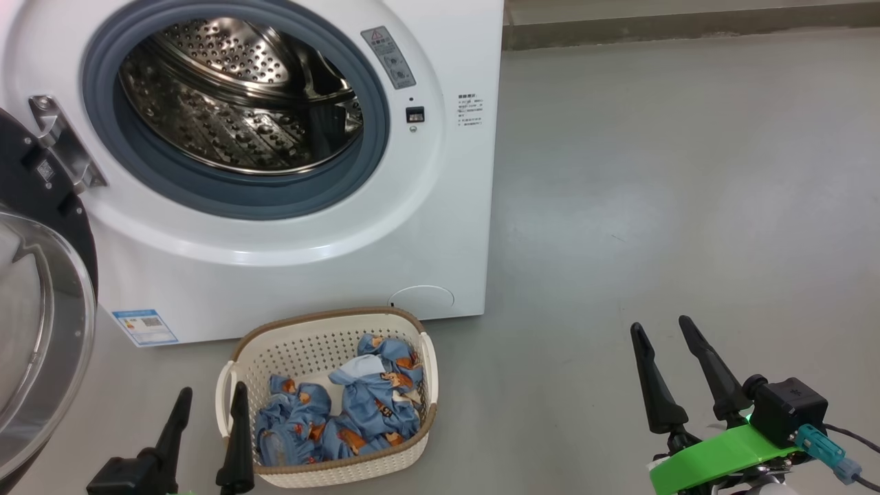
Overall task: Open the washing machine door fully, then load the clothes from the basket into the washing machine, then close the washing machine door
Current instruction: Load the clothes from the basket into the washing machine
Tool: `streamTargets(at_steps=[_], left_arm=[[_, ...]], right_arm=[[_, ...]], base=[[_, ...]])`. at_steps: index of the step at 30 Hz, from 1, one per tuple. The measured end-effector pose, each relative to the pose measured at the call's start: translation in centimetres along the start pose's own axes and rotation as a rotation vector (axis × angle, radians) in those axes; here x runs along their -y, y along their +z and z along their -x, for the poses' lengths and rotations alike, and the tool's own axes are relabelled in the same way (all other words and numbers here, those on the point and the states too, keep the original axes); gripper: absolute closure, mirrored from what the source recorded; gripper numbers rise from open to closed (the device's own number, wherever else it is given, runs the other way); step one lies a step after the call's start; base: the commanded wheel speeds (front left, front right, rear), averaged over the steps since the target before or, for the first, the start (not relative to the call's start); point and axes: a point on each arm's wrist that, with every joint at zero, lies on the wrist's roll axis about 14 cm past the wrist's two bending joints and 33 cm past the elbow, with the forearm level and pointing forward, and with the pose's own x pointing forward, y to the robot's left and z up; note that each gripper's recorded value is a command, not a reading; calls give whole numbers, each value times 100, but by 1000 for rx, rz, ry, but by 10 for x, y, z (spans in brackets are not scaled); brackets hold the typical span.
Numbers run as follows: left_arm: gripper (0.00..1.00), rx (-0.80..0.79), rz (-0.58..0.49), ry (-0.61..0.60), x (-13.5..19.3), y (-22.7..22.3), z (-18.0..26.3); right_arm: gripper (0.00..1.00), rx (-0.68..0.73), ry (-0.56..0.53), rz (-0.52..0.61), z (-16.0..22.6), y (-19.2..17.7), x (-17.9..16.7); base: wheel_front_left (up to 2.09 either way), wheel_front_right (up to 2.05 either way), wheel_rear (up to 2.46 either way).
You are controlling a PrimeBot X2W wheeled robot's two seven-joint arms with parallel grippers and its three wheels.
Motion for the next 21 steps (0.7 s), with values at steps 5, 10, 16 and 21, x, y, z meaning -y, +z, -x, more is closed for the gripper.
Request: streamTargets(at_steps=[5,10,16,21], left_arm=[[0,-4,-1,5,-1,-2,1],[0,-6,-6,11,-3,-3,2],[0,-10,-9,12,-3,-4,4],[0,-9,-6,14,-3,-4,4]], right_arm=[[0,-4,-1,-3,-1,-2,0],[0,-8,5,-3,-2,-3,-2],[0,-10,8,-5,-3,-4,-4],[0,-11,11,-6,-3,-5,-5]], base=[[0,0,0],[0,0,0],[0,0,0],[0,0,0]])
